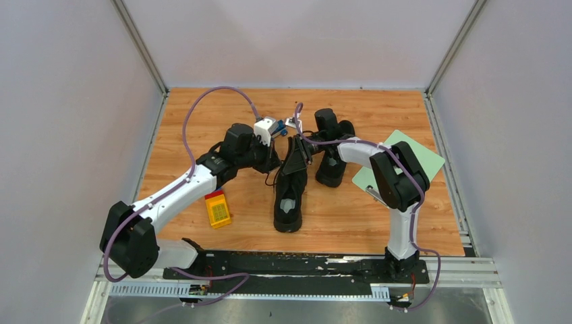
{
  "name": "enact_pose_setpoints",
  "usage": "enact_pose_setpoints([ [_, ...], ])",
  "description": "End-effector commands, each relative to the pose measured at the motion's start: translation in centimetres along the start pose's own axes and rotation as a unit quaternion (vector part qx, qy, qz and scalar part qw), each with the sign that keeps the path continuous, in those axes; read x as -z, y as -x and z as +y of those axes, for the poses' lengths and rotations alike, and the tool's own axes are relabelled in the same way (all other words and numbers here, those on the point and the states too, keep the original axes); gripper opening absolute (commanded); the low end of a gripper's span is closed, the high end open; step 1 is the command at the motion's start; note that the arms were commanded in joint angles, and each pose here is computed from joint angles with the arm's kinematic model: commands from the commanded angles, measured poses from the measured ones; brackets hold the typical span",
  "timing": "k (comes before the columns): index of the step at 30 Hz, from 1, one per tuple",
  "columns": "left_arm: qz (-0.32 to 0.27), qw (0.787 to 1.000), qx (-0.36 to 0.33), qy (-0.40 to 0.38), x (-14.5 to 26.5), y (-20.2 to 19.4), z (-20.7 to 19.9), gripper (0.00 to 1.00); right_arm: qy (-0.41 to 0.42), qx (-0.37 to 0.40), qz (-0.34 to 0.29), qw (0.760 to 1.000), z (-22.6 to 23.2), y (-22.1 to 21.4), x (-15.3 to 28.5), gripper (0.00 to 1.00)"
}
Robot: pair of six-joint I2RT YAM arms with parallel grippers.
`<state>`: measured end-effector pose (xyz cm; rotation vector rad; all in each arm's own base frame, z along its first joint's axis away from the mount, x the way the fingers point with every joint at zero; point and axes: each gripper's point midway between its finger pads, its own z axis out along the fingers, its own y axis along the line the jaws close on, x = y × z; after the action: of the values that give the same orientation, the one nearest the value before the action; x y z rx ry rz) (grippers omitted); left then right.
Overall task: Tie the shoes
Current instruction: Cross the shoelace with the shoelace.
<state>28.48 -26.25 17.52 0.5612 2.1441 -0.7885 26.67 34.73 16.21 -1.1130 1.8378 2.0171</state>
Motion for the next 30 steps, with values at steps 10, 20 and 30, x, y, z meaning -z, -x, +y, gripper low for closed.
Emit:
enact_pose_setpoints([
  [10,-0.007,1.000,-0.001,-0.008,0.2,0.9,-0.6,0.00,-0.014,-0.011,-0.008,1.000,-0.4,0.6,0.4,0.46],
  [20,-0.008,0.989,-0.132,-0.065,2.1,-0.2,-1.9,0.00,-0.136,0.076,-0.018,0.988,1.3,1.6,6.9,0.52],
  [30,-0.054,0.984,-0.138,-0.100,2.5,1.9,-3.6,0.00,-0.240,0.190,0.027,0.952,4.8,2.5,7.7,0.69],
])
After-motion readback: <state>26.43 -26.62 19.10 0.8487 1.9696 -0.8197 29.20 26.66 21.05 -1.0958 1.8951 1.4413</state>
